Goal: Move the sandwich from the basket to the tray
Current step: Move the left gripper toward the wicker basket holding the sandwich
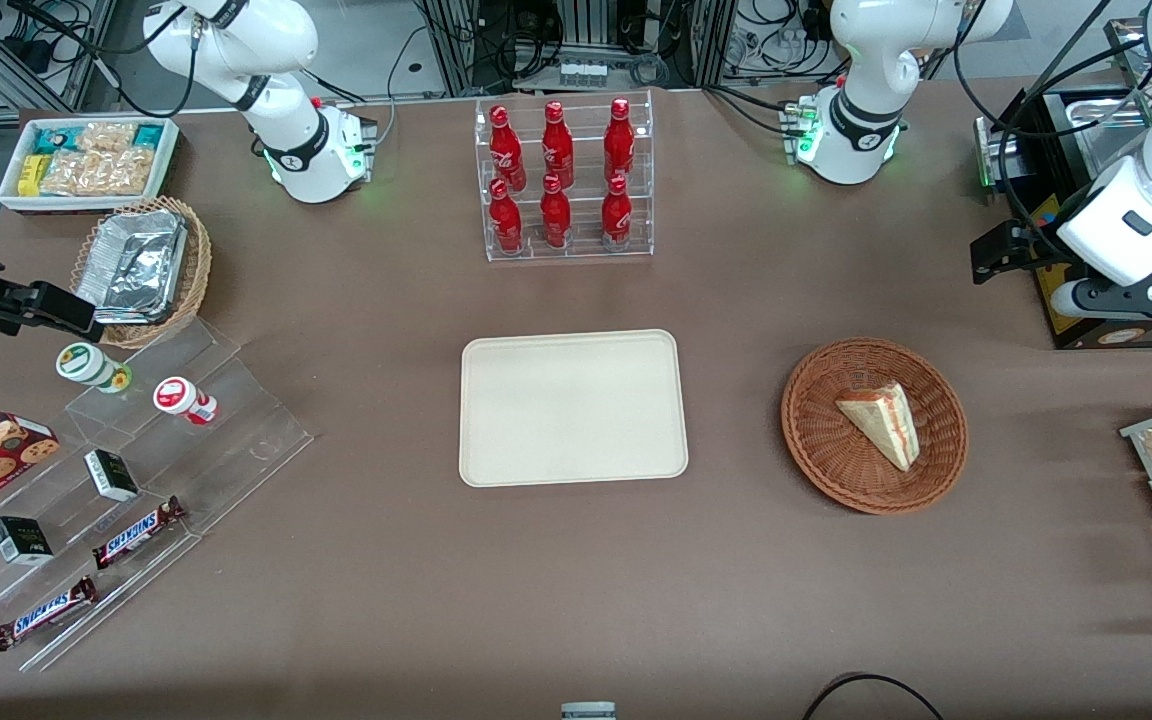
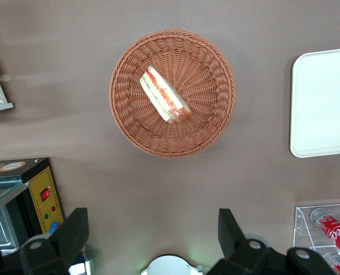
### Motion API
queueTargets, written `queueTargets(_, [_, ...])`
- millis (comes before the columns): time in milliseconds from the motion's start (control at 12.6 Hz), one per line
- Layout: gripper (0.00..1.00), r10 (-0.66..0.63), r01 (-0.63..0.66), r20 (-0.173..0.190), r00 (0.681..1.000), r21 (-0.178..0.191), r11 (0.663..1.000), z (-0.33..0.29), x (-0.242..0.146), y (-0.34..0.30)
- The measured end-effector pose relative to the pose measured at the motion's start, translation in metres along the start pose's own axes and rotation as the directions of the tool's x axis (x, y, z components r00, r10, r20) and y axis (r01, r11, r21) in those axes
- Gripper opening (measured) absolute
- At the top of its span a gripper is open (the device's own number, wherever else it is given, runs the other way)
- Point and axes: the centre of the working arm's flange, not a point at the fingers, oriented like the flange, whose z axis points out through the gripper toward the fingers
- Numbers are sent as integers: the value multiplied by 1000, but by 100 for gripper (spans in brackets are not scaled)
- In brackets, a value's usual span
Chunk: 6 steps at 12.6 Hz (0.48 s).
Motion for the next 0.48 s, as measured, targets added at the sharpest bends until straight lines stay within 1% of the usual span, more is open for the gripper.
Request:
queueTargets(238, [100, 1, -1, -2, 1000, -19, 1000, 0, 1, 1])
queueTargets(476, [100, 3, -2, 13, 1000, -20, 1000, 13, 7, 2])
